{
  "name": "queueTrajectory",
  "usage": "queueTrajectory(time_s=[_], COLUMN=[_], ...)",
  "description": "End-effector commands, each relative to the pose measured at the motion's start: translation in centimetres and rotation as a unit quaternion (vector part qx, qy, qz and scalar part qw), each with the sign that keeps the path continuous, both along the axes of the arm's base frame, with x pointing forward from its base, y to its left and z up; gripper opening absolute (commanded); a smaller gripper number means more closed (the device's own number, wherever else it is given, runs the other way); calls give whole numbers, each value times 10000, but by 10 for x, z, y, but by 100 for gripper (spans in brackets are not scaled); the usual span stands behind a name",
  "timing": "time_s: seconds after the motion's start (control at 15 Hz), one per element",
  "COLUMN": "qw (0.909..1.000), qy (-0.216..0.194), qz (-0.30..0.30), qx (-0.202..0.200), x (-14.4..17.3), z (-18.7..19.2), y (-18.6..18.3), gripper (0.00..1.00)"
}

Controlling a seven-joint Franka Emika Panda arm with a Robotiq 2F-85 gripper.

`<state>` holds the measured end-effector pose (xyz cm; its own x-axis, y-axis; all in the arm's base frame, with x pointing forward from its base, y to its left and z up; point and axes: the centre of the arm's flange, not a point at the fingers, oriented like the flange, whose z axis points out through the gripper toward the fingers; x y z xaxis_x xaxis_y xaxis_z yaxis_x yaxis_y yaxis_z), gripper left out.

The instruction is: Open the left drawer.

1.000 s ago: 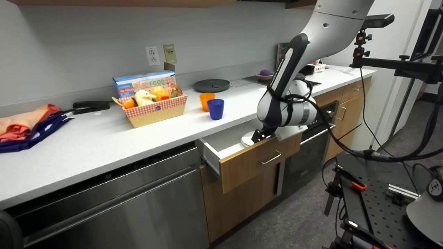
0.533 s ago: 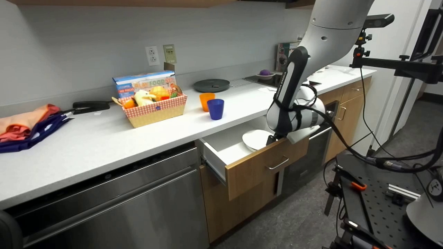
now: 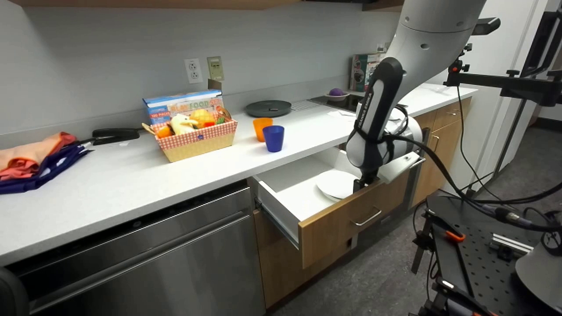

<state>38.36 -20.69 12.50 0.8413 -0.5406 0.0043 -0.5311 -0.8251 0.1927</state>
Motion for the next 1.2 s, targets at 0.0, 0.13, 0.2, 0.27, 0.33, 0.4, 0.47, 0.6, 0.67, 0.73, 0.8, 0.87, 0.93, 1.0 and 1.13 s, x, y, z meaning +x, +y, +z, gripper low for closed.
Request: queueTrajectory(time_s=[0.0, 0.13, 0.2, 0.27, 0.33, 0.4, 0.47, 0.6, 0.67, 0.73, 0.8, 0.87, 0.93, 1.0, 1.13], qw=[9991, 9978, 9971, 9962, 9956, 9953, 9955, 9969, 9979, 9986, 9991, 9994, 9995, 9995, 9988], qy=[371, 628, 730, 845, 910, 944, 930, 768, 632, 503, 368, 258, 116, -18, -269], qz=[23, 74, 74, 75, 62, 64, 78, 99, 117, 132, 146, 160, 178, 202, 276], qx=[193, 204, 206, 206, 199, 198, 140, 103, 109, 114, 139, 170, 221, 255, 318], x=[-9, -18, -23, -28, -32, -35, -36, -36, -33, -23, -18, -12, -7, -2, 6], z=[29, 32, 32, 34, 35, 37, 38, 45, 51, 56, 64, 71, 80, 90, 108], y=[16, 24, 26, 29, 32, 35, 38, 45, 48, 45, 48, 50, 53, 57, 64], gripper=[100, 100, 100, 100, 100, 100, 100, 100, 100, 100, 100, 100, 100, 100, 100])
